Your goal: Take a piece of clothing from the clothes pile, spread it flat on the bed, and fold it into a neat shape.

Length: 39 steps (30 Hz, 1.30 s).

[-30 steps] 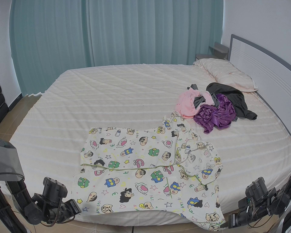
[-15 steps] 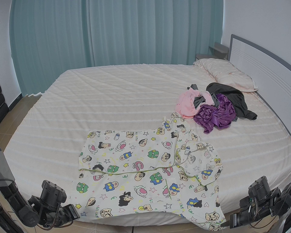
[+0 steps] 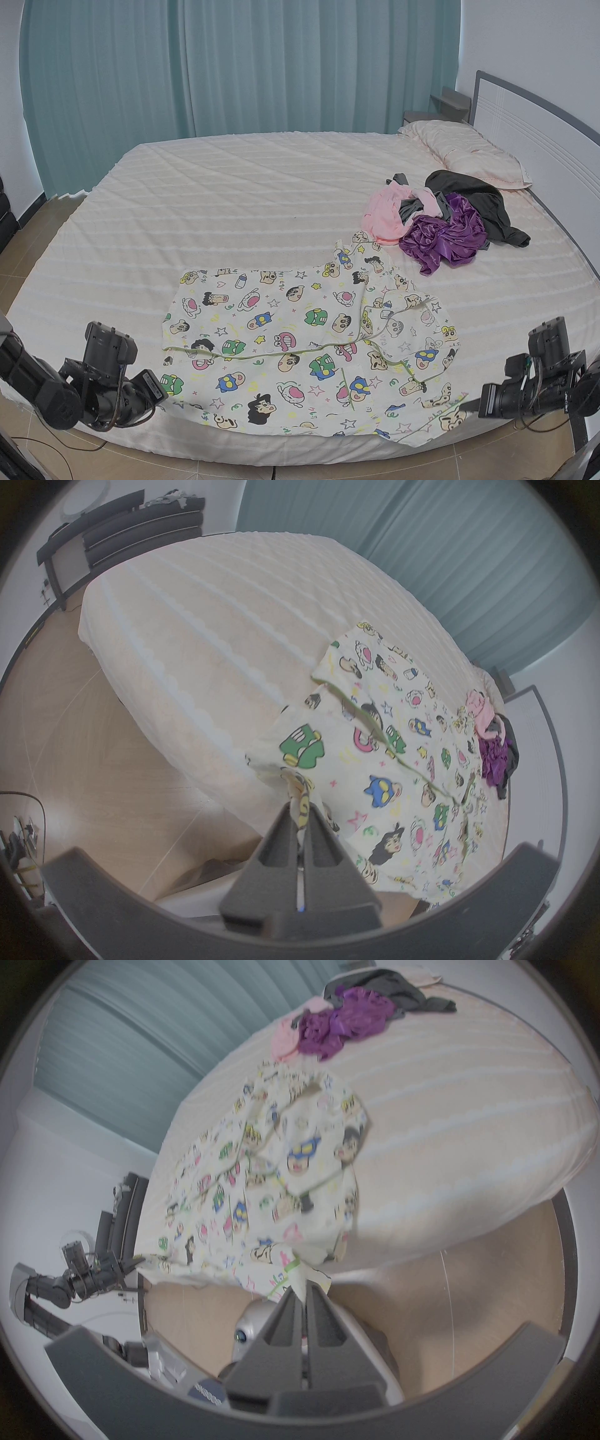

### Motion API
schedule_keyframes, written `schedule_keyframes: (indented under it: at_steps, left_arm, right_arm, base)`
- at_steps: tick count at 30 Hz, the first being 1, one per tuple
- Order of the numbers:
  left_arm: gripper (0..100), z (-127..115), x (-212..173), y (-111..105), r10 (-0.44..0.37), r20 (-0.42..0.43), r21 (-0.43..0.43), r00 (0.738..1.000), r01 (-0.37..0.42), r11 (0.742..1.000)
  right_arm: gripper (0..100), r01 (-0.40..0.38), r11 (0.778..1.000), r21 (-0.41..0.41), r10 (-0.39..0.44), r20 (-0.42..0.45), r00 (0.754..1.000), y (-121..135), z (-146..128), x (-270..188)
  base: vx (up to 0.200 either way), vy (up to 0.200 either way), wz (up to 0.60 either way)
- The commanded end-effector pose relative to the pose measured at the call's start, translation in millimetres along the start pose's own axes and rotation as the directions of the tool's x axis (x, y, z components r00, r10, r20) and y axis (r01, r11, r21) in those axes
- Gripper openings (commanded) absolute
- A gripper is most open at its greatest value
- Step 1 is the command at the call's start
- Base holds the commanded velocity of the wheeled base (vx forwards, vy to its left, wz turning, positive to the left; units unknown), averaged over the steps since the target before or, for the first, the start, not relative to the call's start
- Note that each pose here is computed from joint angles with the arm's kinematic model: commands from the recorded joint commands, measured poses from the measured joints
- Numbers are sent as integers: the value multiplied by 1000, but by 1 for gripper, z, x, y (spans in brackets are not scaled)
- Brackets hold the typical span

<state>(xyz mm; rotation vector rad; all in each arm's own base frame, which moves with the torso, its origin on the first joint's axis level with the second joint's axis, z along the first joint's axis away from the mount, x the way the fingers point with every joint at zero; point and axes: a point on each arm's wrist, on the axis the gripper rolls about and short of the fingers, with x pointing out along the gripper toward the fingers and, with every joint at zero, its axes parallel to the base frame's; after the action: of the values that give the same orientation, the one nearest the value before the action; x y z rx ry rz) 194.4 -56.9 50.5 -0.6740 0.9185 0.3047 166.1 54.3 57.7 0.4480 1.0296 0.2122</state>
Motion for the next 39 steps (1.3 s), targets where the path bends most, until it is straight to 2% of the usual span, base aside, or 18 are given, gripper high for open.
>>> schedule_keyframes:
  at_steps: [1,8,9,13,20,24,31,34,36,39]
  left_arm:
    - [0,30,-2,-24,-37,35,-63,999,40,997]
    - [0,50,13,-36,-47,-1,-150,999,46,988]
    - [0,57,24,-37,-37,-26,-179,999,31,983]
    - [0,70,44,-37,-31,-64,-220,997,17,975]
    - [0,98,62,-48,-69,-89,-348,994,34,937]
    - [0,109,75,-51,-66,-96,-388,993,24,921]
    - [0,116,98,-55,-59,-100,-409,993,13,912]
    - [0,121,104,-56,-62,-91,-438,994,16,899]
    - [0,126,106,-59,-67,-77,-466,995,24,884]
    - [0,127,108,-60,-66,-74,-466,995,24,884]
  right_arm:
    - [0,5,999,42,-9,109,994,2,40,8]
    - [0,-10,997,75,-1,142,990,6,64,22]
    - [0,-26,995,100,9,167,986,11,77,27]
    - [0,-48,990,135,19,206,978,17,98,36]
    - [0,-9,984,178,-34,237,971,18,124,67]
    - [0,-27,971,238,-37,262,964,21,137,79]
    - [0,-49,968,247,-26,291,956,22,150,97]
    - [0,-51,959,278,-39,308,951,22,155,104]
    - [0,-72,946,317,-38,327,944,24,161,108]
    - [0,-72,942,327,-39,321,946,23,160,114]
  base:
    - [0,0,0]
    - [0,0,0]
    - [0,0,0]
    - [0,0,0]
    - [0,0,0]
    - [0,0,0]
    - [0,0,0]
    - [0,0,0]
    - [0,0,0]
    - [0,0,0]
